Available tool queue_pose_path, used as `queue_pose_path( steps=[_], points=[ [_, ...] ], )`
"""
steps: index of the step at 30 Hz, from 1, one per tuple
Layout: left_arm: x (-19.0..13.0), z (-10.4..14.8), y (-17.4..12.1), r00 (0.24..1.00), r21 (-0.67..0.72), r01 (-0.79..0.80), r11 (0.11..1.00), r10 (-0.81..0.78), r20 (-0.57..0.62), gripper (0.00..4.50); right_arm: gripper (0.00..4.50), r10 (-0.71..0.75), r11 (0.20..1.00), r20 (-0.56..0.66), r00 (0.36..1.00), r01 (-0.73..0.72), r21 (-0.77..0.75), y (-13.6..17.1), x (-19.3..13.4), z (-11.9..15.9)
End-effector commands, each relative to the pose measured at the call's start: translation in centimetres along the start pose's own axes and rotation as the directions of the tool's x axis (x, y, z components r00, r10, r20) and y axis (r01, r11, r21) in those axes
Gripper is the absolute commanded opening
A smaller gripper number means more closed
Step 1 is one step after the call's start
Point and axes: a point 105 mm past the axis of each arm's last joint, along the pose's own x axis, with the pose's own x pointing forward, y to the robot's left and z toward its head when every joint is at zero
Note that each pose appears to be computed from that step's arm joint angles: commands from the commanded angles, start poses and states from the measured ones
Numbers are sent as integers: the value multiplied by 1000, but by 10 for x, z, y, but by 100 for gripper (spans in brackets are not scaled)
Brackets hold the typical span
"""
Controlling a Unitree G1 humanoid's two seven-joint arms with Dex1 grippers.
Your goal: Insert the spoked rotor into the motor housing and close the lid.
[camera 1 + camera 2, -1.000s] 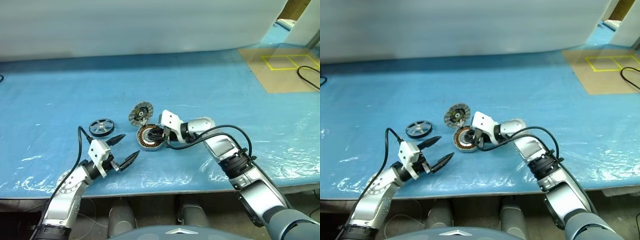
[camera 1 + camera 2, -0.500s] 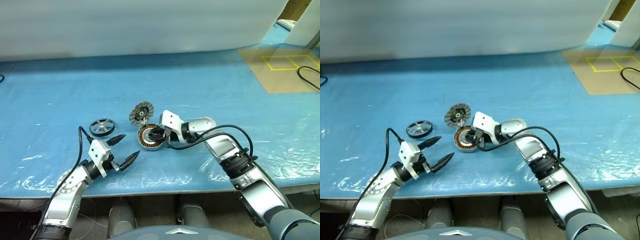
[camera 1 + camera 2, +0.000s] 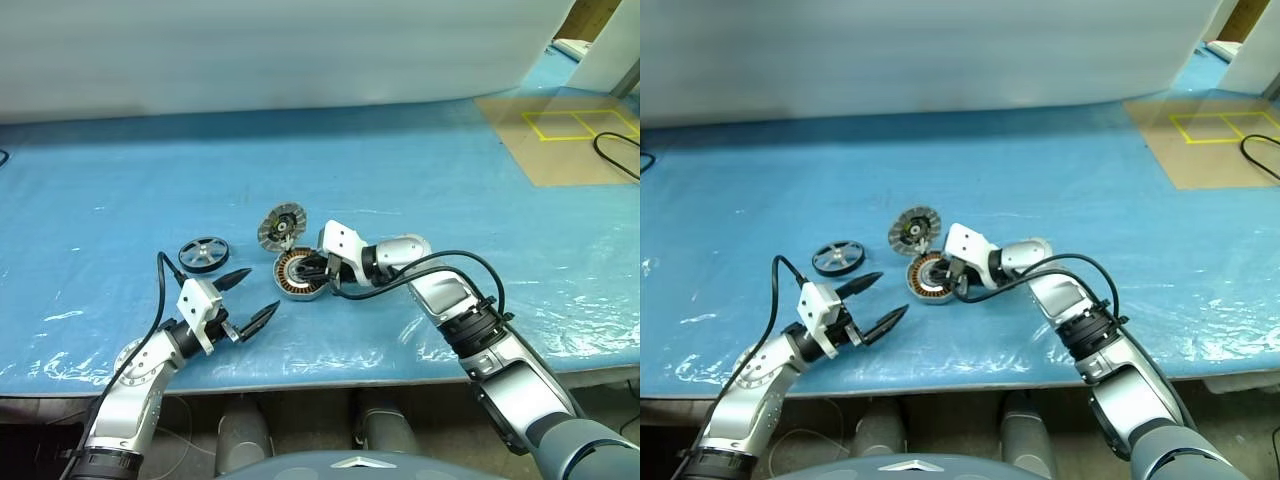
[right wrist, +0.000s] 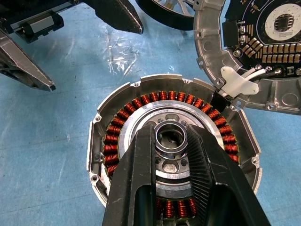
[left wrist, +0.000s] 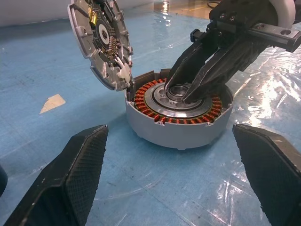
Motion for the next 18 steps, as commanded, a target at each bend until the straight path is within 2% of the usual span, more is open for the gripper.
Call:
queue_pose_path(
  steps=[1,18],
  points=[
    [2,9,0,1000,24,8,1000,-8,27,450,57,-43,999,-37,998,44,16,-5,-1,-10],
    [2,8,-2,1000,23,21,1000,-21,21,450,57,-36,997,-10,999,37,73,-4,-2,-7]
  ],
)
